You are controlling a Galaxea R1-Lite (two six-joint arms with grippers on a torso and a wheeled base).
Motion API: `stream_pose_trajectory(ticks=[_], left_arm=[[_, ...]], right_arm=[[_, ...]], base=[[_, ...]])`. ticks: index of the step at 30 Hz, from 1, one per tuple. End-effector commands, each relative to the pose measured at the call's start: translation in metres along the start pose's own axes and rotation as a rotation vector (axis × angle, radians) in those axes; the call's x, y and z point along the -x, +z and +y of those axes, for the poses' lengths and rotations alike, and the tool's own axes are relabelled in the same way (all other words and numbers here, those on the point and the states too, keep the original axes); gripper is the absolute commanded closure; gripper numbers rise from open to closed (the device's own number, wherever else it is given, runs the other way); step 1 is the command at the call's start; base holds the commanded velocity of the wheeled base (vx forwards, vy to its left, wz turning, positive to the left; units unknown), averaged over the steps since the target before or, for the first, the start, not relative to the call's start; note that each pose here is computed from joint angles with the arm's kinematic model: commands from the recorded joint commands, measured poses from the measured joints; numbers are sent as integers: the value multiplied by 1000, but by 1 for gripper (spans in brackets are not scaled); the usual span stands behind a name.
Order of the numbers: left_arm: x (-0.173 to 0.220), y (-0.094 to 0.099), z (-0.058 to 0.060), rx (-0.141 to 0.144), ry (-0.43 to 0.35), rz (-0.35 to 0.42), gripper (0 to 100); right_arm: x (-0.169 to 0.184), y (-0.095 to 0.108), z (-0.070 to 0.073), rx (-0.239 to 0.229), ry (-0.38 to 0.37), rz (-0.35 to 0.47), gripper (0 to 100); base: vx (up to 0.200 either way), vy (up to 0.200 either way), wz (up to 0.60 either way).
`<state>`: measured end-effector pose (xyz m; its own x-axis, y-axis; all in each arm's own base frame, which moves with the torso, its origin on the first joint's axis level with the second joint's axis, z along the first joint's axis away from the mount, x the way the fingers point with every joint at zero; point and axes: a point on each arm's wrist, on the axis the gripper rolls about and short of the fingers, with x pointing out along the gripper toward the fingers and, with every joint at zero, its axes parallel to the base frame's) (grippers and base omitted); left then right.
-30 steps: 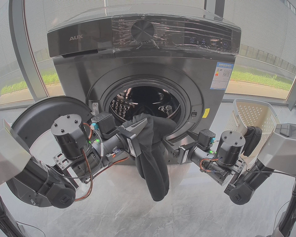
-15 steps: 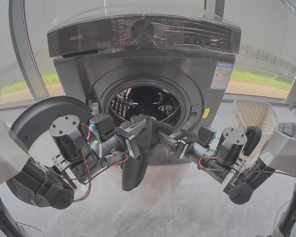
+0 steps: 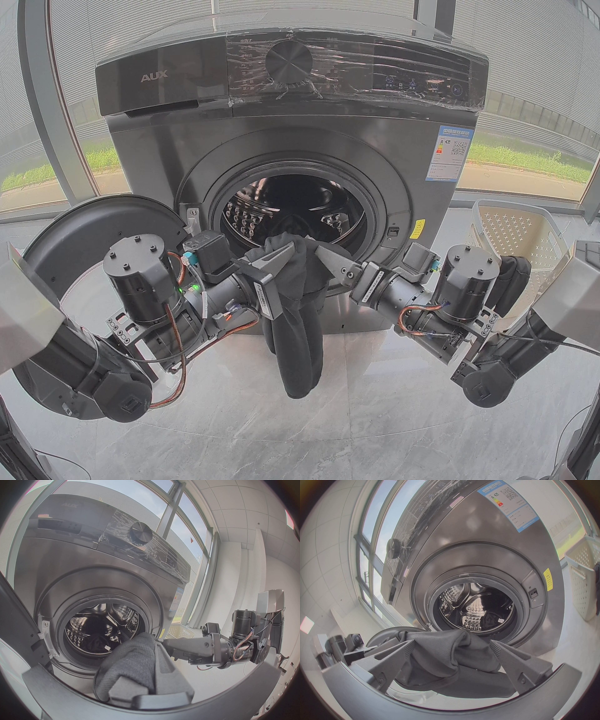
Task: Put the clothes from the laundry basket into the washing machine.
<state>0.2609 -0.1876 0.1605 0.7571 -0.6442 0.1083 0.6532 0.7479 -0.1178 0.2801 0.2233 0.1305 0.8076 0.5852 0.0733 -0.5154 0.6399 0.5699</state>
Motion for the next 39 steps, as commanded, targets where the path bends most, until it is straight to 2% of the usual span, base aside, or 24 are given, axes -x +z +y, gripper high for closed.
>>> stream_pose_trajectory(ticks=[1,5,8,16,21,29,30,39], left_arm=[[-2,-2,0,1,-2,5,100],[-4,-5,1,2,2,12,100],[-5,-5,1,1,3,9,100],[-6,-4,-1,2,-2,5,100],[-7,-6,0,2,-1,9,100],[-6,-6,0,2,-3,11,100],[-6,-6,0,2,-3,8,100],[-4,-4,-4,3,-15,-1,100]], right_arm=[[-3,5,6,-52,20,-20,0],[-3,2,8,-107,25,3,0],[-3,1,8,-124,28,16,0],[-7,0,15,-204,49,21,0],[-8,1,25,-289,52,48,0],[-9,3,26,-300,55,43,0],[-9,3,26,-300,57,41,100],[-9,3,27,-301,55,43,100]], base=[[0,0,0],[0,0,0],[0,0,0],[0,0,0],[0,0,0],[0,0,0],[0,0,0],[0,0,0]])
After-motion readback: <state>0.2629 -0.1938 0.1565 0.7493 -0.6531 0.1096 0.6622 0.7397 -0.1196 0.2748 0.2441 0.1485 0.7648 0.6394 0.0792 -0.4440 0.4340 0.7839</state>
